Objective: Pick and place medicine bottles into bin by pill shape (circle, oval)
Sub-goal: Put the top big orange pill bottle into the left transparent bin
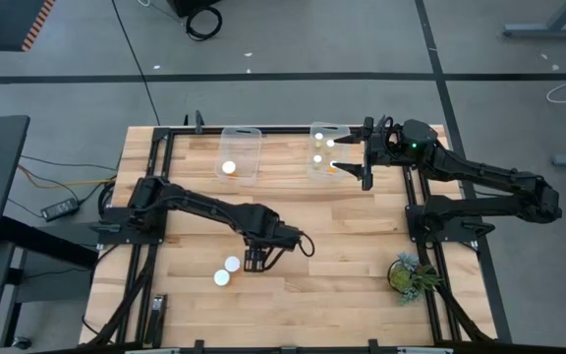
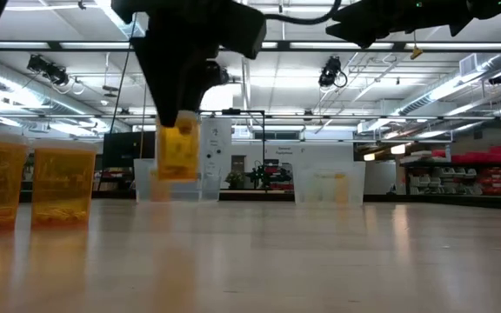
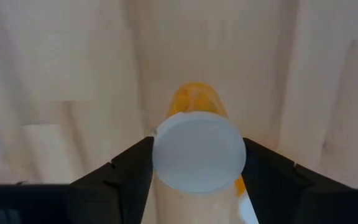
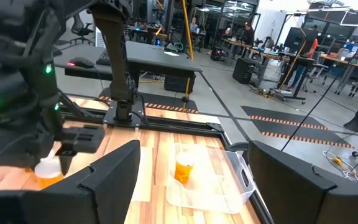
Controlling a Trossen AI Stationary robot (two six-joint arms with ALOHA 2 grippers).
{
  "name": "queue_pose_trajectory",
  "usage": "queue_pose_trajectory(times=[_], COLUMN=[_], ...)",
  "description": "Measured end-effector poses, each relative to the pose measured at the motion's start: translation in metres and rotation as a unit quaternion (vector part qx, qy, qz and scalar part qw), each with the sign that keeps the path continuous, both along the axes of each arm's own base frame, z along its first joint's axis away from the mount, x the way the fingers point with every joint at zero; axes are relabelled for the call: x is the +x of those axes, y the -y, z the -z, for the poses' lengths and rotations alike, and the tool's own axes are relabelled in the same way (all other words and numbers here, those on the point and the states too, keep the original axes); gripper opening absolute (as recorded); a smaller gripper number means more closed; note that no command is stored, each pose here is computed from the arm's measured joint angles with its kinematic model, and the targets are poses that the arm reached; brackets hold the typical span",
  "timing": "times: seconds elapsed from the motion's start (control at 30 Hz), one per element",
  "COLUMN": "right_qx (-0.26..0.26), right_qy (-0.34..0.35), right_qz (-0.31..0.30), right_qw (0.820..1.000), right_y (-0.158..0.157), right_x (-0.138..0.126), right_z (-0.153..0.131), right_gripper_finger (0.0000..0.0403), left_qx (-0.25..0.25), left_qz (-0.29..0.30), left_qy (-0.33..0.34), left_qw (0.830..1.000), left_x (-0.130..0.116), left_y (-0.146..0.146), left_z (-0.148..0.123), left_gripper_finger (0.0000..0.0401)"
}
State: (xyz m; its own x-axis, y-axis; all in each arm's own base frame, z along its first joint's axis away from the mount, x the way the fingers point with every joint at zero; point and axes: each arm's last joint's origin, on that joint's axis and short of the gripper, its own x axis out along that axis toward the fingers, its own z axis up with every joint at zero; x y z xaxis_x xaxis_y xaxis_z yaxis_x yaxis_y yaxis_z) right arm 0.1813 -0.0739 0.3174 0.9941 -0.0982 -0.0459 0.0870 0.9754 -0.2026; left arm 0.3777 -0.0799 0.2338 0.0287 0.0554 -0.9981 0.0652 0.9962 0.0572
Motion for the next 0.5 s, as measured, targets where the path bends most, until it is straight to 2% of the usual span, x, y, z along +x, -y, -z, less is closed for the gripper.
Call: queue_pose_trajectory(times=[0.2, 0.5], right_qx=[0.0, 0.0], right_qy=[0.0, 0.0], right_qz=[0.0, 0.0], right_qw=[1.0, 1.0], right_y=[0.0, 0.0], right_x=[0.0, 0.0], right_z=[0.0, 0.0], right_gripper_finger=[0.0305, 0.0305], left_qx=[0.046, 0.052], left_qz=[0.001, -0.021], left_qy=[0.014, 0.027], left_qw=[0.999, 0.998], left_x=[0.005, 0.013], left_y=[-0.02, -0.066], left_z=[-0.02, -0.035], left_gripper_finger=[0.0217, 0.0229])
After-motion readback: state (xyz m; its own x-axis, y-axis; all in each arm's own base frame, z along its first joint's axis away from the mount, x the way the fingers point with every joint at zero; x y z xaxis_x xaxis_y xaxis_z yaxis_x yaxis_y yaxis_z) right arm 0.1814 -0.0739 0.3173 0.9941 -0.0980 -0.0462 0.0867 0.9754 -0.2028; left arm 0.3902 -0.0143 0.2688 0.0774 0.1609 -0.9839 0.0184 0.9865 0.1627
